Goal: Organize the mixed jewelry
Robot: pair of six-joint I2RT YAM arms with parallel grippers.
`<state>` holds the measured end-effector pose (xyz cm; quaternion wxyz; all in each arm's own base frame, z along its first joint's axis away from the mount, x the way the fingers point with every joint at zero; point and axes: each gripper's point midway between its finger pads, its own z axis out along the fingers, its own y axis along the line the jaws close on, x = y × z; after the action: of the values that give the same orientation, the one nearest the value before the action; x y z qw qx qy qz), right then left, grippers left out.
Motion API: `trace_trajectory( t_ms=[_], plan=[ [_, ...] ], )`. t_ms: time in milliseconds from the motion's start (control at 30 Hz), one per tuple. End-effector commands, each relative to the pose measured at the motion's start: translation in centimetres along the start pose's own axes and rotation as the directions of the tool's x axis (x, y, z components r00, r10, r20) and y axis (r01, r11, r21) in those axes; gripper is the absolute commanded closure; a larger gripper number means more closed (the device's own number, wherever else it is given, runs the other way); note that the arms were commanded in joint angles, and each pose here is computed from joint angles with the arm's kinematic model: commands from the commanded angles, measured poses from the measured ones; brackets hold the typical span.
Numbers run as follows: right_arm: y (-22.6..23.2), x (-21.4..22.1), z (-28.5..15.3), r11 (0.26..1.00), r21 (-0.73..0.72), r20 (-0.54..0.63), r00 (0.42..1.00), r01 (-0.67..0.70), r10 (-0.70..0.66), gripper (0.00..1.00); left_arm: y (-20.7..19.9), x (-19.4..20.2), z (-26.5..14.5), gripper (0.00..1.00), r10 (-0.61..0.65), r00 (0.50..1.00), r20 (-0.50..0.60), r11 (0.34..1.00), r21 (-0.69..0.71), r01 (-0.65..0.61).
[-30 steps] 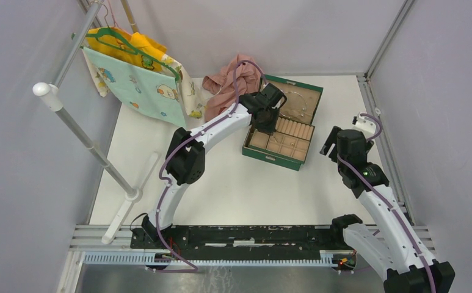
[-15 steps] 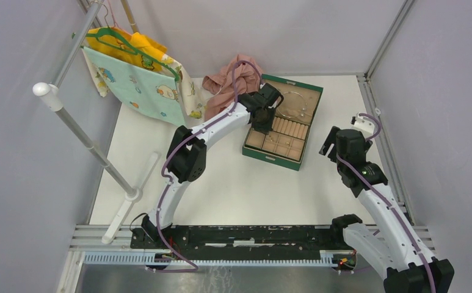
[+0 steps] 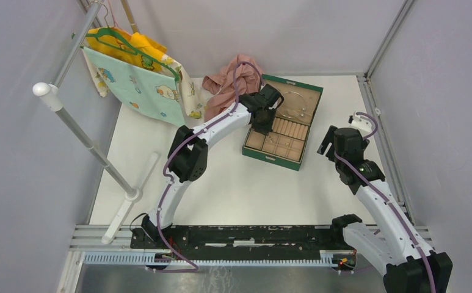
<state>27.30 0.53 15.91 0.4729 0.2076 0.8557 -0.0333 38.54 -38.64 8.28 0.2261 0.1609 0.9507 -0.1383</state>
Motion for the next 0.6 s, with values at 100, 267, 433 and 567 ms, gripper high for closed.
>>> trace_trajectory(
  t_ms=[100, 267, 433, 567],
  plan=[
    [0.7, -1.2, 0.3, 0.999, -0.021, 0.042, 0.999, -0.029, 0.03, 0.18, -0.3, -0.2, 0.6, 0.98, 0.041, 0.999, -0.013, 0.999, 0.016, -0.041],
    [0.8, -1.0, 0.4, 0.999, -0.022, 0.034, 0.999, -0.027, 0.028, 0.18, 0.0, 0.6, 1.1, 0.98, 0.037, 0.998, -0.051, 0.999, 0.001, -0.037],
    [0.9, -1.1, 0.4, 0.999, -0.023, 0.036, 0.999, -0.03, 0.031, 0.18, -0.5, -0.6, -0.6, 0.98, 0.035, 0.999, -0.008, 0.999, 0.018, -0.035],
    [0.9, -1.0, 0.5, 0.999, -0.025, 0.033, 0.999, -0.031, 0.031, 0.18, -0.9, -2.0, -2.2, 0.98, 0.027, 0.999, 0.046, 0.999, 0.029, -0.029]
  ],
)
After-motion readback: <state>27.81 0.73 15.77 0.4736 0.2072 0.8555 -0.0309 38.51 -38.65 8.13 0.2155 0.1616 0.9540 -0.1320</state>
